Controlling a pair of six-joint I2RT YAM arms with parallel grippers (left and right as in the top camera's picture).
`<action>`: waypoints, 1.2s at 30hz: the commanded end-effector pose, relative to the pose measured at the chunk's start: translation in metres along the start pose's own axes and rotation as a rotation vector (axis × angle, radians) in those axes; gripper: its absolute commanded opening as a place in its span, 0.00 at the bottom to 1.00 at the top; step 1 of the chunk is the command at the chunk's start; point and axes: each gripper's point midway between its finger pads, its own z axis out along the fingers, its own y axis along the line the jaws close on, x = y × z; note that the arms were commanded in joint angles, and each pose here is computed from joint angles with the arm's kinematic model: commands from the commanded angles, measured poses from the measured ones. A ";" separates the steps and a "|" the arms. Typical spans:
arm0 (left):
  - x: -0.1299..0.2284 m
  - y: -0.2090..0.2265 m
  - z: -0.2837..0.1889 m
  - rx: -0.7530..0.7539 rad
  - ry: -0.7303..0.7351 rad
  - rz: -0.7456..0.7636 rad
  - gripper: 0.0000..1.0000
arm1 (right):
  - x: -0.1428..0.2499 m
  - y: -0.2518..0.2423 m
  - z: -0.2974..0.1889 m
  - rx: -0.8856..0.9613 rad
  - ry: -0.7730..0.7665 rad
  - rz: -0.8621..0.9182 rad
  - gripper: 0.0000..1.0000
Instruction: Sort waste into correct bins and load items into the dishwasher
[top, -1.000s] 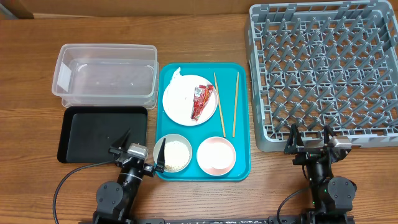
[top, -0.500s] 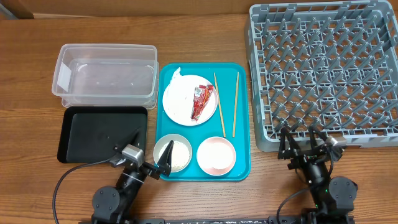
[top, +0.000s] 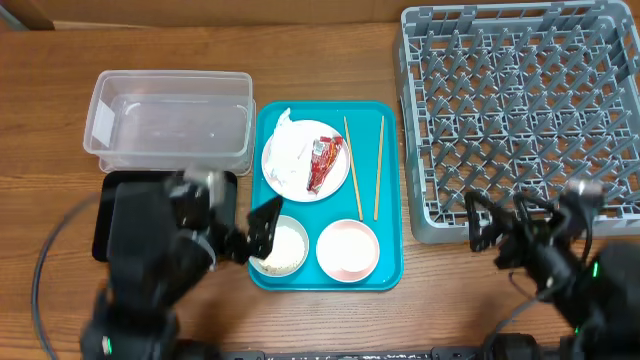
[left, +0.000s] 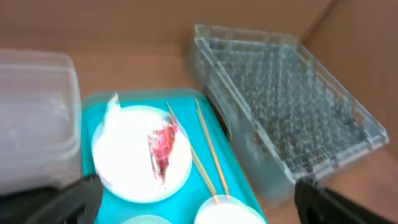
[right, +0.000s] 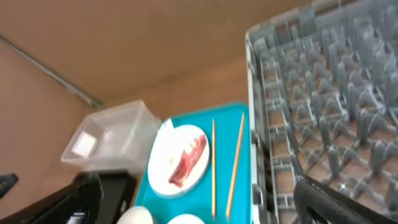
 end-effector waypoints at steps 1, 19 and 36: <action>-0.008 -0.021 0.016 0.097 0.224 -0.065 1.00 | -0.022 0.004 0.013 0.027 0.073 -0.009 1.00; 0.157 -0.047 0.118 -0.204 0.915 0.073 0.76 | -0.002 -0.020 0.048 0.110 0.279 0.081 1.00; 0.129 -0.040 0.129 -0.293 0.899 -0.008 0.04 | 0.004 -0.022 0.046 0.120 0.306 0.092 1.00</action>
